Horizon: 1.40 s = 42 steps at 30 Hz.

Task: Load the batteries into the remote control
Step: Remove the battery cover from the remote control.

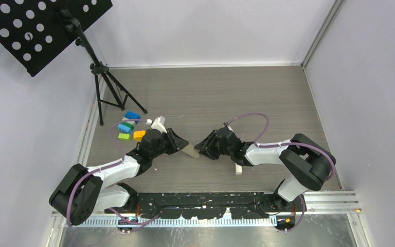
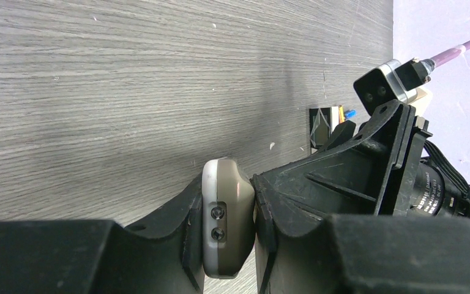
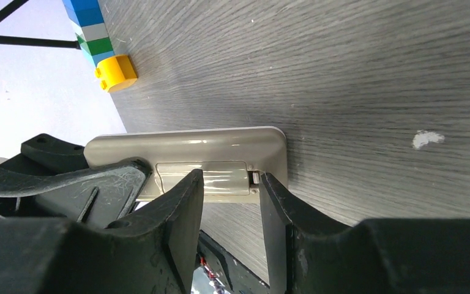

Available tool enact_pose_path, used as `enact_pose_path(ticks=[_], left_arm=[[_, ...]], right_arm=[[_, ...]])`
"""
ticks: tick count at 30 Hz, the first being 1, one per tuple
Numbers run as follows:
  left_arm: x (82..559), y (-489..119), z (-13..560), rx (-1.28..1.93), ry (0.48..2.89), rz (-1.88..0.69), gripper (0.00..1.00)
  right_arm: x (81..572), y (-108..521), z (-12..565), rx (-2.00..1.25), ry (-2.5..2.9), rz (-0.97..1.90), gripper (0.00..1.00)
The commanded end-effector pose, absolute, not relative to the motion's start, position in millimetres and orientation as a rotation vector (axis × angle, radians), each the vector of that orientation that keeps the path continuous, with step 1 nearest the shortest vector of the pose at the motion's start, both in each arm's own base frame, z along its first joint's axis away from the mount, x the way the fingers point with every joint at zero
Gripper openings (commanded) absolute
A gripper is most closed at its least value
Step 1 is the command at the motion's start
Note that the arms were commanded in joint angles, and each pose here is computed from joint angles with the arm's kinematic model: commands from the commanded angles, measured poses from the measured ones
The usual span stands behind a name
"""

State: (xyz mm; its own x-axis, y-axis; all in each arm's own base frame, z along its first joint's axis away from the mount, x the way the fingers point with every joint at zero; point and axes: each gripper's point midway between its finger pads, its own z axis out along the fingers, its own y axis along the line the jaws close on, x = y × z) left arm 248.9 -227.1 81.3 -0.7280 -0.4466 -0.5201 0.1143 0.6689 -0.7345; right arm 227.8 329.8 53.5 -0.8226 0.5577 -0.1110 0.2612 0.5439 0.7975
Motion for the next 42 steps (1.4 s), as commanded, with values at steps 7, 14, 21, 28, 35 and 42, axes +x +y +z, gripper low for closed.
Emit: enact_pose_path(ticks=[7,14,21,28,35,42], left_arm=[[251,-235,87,-0.209,2.154,-1.056,0.00],[242,-245,84,-0.156,2.173,-1.128,0.00],[237,-251,79,-0.116,2.210,-1.163,0.00],[236,-250,69,-0.126,2.255,-1.133,0.00],[238,-241,59,-0.149,2.306,-1.047,0.00],[235,-219,42,-0.145,2.399,-0.834,0.00]], right_arm=[[238,346,65,0.676,2.378,1.277,0.45],[236,349,63,0.681,2.375,1.314,0.45],[234,363,81,0.589,2.254,1.530,0.44],[237,375,109,0.440,2.084,1.688,0.42],[238,378,135,0.330,1.923,1.791,0.39],[242,379,164,0.244,1.775,1.829,0.38]])
